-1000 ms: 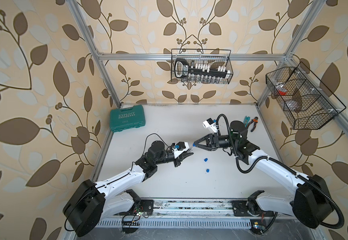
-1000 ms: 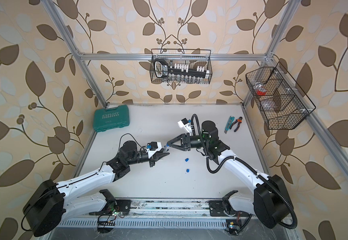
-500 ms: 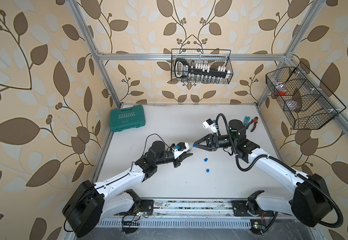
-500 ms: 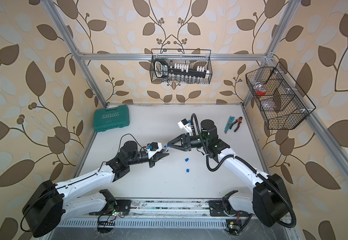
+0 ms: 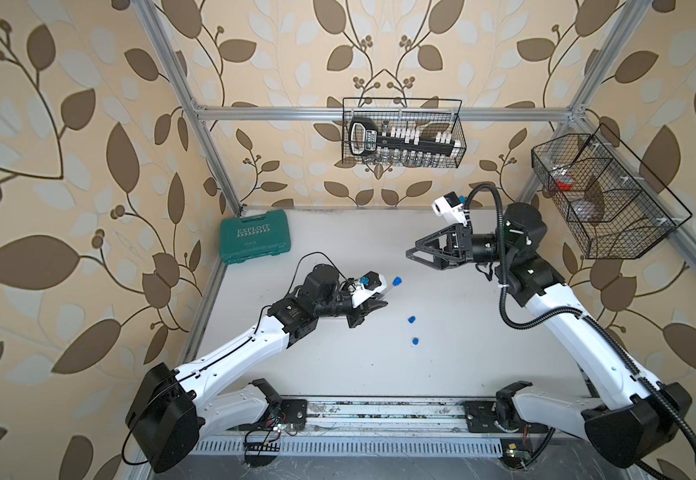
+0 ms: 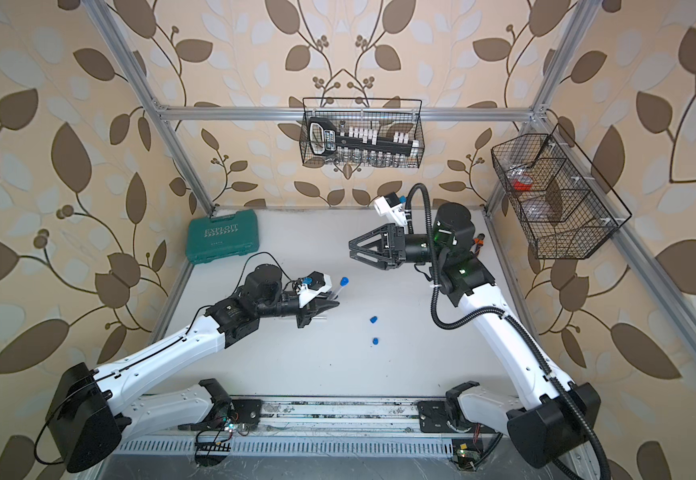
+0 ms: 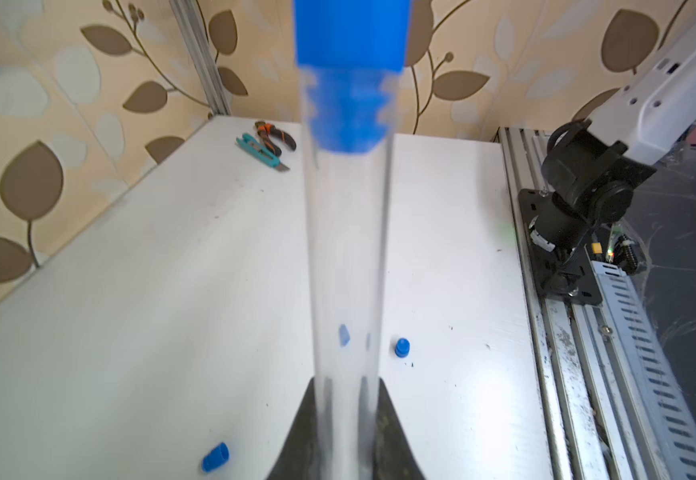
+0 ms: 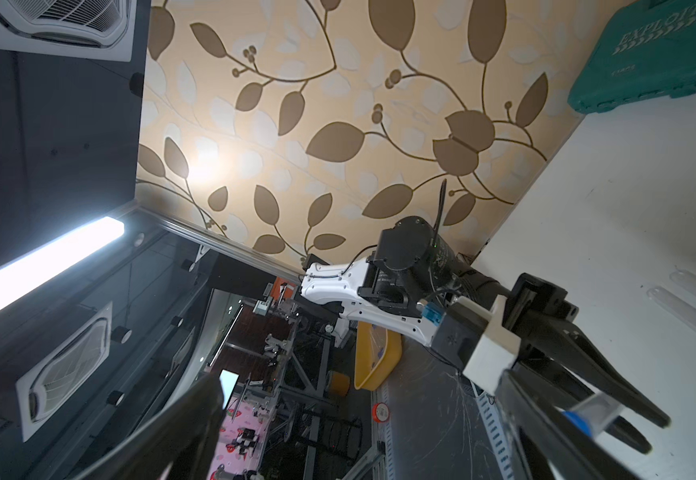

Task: Insert stoppers into test tubes
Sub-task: Insert the stopper into the test tube, then place the test tube at the center of the board.

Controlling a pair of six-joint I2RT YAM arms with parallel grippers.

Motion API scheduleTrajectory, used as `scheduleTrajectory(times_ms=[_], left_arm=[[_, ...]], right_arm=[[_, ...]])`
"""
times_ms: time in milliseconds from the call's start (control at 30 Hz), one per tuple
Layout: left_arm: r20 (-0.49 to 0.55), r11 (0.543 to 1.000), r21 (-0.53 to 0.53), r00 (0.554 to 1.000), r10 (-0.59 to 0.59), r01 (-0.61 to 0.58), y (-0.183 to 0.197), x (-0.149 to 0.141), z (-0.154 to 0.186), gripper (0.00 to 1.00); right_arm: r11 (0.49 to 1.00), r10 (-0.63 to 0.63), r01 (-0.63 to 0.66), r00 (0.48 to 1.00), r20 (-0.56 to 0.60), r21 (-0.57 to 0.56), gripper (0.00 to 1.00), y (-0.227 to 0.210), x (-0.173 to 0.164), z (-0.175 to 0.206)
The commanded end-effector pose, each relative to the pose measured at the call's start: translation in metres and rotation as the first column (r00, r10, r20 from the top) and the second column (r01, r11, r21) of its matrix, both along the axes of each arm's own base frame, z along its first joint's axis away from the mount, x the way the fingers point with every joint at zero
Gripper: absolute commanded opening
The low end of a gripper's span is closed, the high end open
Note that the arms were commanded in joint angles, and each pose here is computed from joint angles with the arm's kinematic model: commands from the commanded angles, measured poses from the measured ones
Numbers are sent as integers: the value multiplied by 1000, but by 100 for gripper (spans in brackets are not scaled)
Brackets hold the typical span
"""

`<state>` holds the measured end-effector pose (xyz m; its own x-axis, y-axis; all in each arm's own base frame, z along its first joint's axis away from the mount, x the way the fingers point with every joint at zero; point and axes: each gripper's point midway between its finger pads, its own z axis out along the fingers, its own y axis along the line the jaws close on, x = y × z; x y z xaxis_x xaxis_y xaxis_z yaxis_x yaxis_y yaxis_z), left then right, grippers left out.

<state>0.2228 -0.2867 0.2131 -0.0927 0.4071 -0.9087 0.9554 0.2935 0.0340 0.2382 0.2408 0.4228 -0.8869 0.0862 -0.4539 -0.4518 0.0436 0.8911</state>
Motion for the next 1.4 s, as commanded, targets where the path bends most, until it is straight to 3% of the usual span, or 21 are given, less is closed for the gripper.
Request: scheduleTrajectory(times_ms=[0,100,200,333,433,500,567,633,900,1367], left_arm=[[4,987,157,999,43,-43,11,9,-5,0],[55,930,358,996,65,-81,27,30,-19,0],[82,853,517,996,36,-74,43,52,-32,0],[39,722,692,997,-59,16,59,77,-52,0],[-18,659,748,995,-94,76,67,98,-61,0],[-63,632,763,990,-128,130,68,108,-70,0],[-121,577,788,973,-198,215,71,111,-83,0],[-129,539,811,968,-216,228,75,124,-95,0],[-113,575,789,971,-210,216,70,181,-128,1],[-211,519,804,956,-206,289,72,193,-177,3]], right_arm=[[960,-222,205,972,-73,-192,99,-32,26,-68],[819,-430,368,901,-47,-441,95,-75,44,-134],[693,-509,412,861,4,-591,93,-101,50,-173],[596,-536,448,840,86,-667,92,-119,55,-184],[567,-531,460,838,123,-684,92,-124,57,-185],[565,-527,455,841,124,-688,92,-124,58,-187],[580,-515,437,851,107,-688,92,-121,56,-192],[591,-501,415,861,88,-692,92,-119,53,-199],[636,-468,351,884,18,-688,90,-110,45,-216],[666,-426,286,904,-37,-689,90,-103,46,-222]])
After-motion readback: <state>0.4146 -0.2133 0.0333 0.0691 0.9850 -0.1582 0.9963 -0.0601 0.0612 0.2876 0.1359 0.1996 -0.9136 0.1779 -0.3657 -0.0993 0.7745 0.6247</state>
